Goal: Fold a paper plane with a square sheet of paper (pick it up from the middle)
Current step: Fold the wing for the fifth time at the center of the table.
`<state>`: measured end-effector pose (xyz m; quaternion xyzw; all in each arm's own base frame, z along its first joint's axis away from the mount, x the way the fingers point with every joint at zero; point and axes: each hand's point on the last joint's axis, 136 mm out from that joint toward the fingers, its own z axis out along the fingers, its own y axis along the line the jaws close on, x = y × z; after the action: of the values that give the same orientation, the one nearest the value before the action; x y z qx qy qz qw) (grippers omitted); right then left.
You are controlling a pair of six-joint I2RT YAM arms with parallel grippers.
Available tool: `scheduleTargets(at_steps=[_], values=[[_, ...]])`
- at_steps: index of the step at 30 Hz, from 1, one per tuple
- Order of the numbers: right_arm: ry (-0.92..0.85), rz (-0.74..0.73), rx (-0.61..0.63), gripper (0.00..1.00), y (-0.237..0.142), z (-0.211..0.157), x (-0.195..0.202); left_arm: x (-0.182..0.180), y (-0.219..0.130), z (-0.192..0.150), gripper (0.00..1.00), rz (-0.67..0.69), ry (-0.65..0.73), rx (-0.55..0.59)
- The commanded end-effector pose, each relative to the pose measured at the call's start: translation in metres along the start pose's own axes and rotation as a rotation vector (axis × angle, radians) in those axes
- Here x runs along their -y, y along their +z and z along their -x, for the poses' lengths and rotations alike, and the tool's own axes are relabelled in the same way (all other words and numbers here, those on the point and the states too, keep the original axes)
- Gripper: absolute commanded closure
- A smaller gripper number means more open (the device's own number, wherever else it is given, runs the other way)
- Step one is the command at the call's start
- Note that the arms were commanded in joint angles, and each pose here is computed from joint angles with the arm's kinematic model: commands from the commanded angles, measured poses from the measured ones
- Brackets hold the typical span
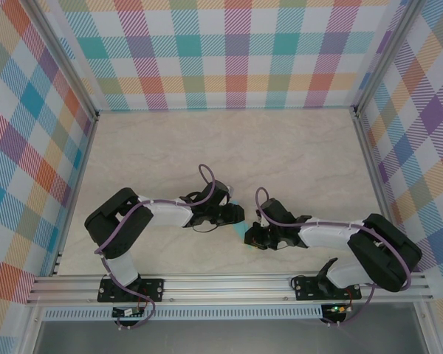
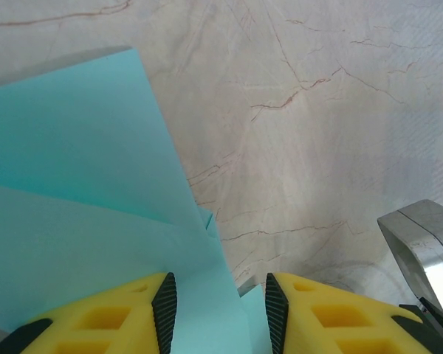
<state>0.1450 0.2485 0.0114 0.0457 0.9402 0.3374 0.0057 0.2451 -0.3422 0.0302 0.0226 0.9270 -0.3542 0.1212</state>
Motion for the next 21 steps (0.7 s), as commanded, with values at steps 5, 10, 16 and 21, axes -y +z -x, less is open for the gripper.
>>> scheduleTargets(at_steps=[5,10,16,21], values=[[-0.002,-0.097,-0.13,0.87,-0.005,-0.036,0.034,-0.017,0.004,-0.006,0.61,0.077,-0.001,-0.021],[-0.024,-0.1,-0.168,0.86,-0.009,-0.044,0.036,-0.017,0.005,-0.007,0.6,0.077,-0.004,-0.024],[0.028,-0.242,-0.134,0.87,-0.014,-0.043,0.063,-0.015,0.004,-0.006,0.6,0.07,-0.002,-0.021],[-0.038,-0.102,-0.043,0.83,-0.024,-0.027,0.027,-0.013,0.003,-0.006,0.6,0.063,0.001,-0.023]])
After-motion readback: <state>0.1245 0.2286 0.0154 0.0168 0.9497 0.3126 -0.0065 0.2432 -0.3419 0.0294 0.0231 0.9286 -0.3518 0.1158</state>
